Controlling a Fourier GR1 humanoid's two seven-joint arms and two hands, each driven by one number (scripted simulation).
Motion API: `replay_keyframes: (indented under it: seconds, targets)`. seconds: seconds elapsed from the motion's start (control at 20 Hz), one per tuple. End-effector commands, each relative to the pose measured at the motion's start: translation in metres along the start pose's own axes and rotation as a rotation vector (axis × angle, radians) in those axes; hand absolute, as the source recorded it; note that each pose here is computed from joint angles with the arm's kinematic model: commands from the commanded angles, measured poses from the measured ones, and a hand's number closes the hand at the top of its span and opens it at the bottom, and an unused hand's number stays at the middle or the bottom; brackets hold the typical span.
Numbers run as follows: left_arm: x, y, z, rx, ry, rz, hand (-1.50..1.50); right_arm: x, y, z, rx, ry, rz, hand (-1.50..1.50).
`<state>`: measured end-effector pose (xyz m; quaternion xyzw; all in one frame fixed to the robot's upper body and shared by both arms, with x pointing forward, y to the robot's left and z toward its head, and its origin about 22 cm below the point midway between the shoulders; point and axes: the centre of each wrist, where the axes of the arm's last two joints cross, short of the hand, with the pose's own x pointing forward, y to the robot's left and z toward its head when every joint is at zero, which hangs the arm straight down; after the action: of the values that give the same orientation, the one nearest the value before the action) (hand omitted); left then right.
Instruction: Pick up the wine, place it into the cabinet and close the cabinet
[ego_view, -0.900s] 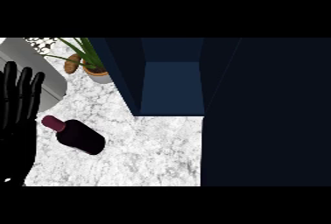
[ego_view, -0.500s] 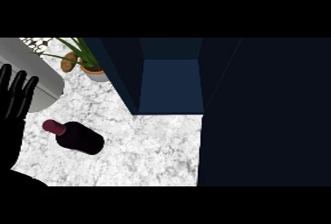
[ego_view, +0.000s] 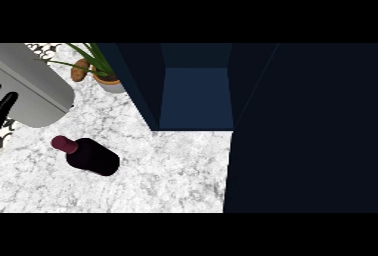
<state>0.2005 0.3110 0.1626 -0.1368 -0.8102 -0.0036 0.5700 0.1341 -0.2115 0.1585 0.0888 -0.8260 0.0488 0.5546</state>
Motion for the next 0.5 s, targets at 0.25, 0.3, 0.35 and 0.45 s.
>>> replay_keyframes:
  seconds: [0.25,0.3,0.35,0.45]
  targets:
    - [0.038,-0.021,0.01,0.029,0.037,0.016,-1.5,0.042,0.032,0.013,0.001,-0.009,-0.046,-1.5]
    - [0.042,-0.014,-0.006,0.032,0.041,0.016,-1.5,0.03,0.036,0.005,0.024,0.003,-0.02,-1.5]
    - [0.046,-0.017,0.013,0.03,0.047,0.02,-1.5,0.038,0.027,0.008,0.009,-0.005,-0.02,-1.5]
    - [0.036,-0.006,-0.001,0.038,0.063,0.016,-1.5,0.048,0.041,0.002,-0.003,-0.014,-0.061,-1.5]
